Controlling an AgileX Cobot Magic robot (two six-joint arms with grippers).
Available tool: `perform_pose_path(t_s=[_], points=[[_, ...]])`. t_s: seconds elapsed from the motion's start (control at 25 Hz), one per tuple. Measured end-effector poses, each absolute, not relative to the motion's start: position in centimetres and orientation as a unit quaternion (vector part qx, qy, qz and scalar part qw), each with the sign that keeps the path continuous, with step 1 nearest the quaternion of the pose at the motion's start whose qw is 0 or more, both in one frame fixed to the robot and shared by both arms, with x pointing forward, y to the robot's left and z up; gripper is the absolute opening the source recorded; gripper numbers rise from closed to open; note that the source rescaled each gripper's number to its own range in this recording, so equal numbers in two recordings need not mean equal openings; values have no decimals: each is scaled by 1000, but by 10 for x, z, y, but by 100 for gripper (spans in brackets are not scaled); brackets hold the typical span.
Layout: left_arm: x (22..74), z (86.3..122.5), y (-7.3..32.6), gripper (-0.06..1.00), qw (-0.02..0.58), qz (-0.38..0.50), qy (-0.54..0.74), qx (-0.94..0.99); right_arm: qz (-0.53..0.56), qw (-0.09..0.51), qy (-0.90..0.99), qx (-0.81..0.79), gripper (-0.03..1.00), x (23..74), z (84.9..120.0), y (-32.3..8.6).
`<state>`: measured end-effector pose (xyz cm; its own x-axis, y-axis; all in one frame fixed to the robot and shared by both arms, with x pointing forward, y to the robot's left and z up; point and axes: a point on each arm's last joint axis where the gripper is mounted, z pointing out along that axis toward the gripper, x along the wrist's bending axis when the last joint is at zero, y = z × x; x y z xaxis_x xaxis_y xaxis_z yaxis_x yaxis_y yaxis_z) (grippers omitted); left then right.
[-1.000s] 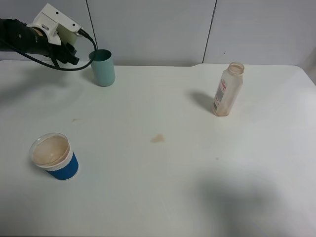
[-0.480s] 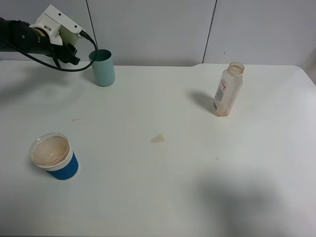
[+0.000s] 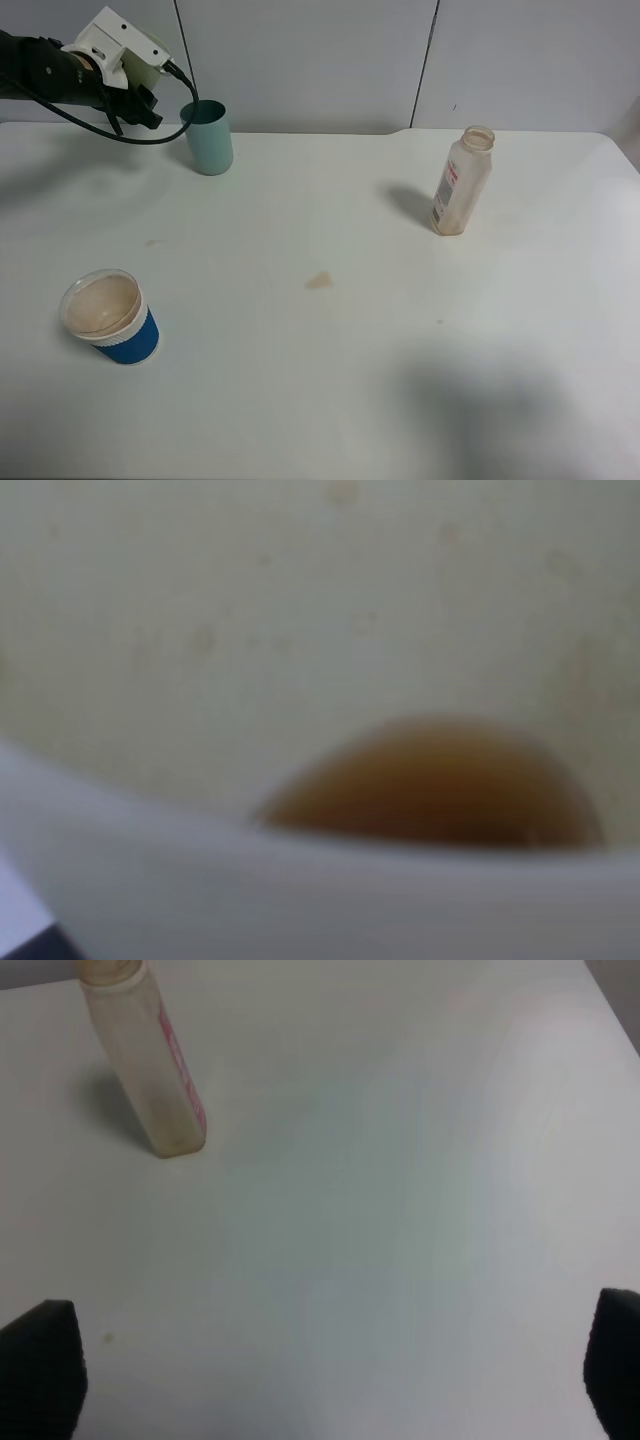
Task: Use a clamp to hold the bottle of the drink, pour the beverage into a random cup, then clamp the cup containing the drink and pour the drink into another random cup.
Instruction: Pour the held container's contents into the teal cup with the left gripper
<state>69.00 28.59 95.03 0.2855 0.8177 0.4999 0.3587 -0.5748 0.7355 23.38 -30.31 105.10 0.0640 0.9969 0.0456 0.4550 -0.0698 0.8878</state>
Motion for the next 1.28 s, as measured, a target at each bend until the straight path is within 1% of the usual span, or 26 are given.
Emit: perform_pose_path(t_s=[1.28], points=[[691, 946, 270, 2, 215, 474, 296, 801, 370, 366, 575, 631, 100, 234, 1051, -303]])
